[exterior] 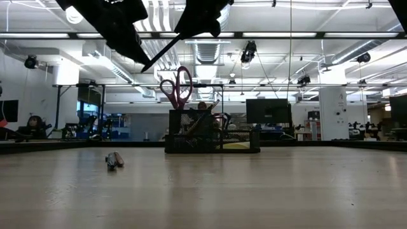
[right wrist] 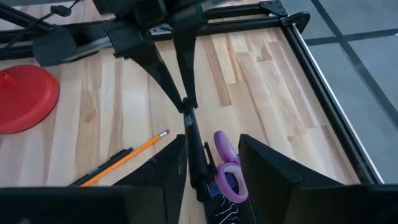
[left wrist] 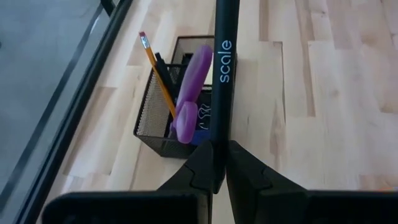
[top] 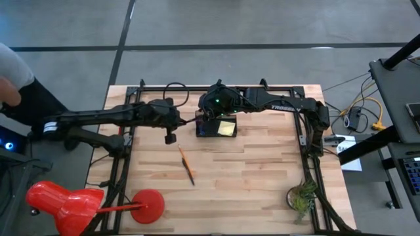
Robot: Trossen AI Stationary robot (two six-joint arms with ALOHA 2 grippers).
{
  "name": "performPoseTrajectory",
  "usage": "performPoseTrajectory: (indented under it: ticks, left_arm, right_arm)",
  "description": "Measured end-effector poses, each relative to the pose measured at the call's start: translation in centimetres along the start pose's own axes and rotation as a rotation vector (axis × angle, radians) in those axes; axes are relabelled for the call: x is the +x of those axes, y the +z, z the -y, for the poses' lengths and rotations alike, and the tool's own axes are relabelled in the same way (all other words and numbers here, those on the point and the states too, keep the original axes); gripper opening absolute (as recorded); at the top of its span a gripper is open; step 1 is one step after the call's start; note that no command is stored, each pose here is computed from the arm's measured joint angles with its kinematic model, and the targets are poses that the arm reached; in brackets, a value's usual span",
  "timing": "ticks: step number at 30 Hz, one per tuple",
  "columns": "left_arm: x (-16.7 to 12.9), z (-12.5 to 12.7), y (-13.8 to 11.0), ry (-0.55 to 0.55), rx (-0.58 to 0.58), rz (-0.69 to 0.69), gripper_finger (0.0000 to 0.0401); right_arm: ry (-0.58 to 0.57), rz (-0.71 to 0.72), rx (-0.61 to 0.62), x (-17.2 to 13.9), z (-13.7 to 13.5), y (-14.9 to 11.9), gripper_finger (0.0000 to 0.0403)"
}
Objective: Pick and place office supplies into organizer
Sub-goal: Put the top black pen into the black desk organizer
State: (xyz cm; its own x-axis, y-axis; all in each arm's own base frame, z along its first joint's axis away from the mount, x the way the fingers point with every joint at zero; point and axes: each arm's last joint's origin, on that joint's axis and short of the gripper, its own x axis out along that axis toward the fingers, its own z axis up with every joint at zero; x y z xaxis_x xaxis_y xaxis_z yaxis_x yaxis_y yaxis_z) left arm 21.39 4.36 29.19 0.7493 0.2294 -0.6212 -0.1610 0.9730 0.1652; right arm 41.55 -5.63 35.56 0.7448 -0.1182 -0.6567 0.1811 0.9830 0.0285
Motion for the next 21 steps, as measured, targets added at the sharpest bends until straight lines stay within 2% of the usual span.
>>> performPoseTrajectory:
  ticks: [9,21]
  left_arm:
    - [0.62,0.04,0.05,0.0,0.003,-0.015,0.0007]
    - [0.57,0.02,0.09,0.004,0.002,-0.011,0.0007]
  right_arm:
    - [-0.003,-0.041,0.025,-0.03,0.02,-0.39,0.0117]
    - [-0.008,-0.08,-0.006,-0.04,0.05,-0.78,0.0152]
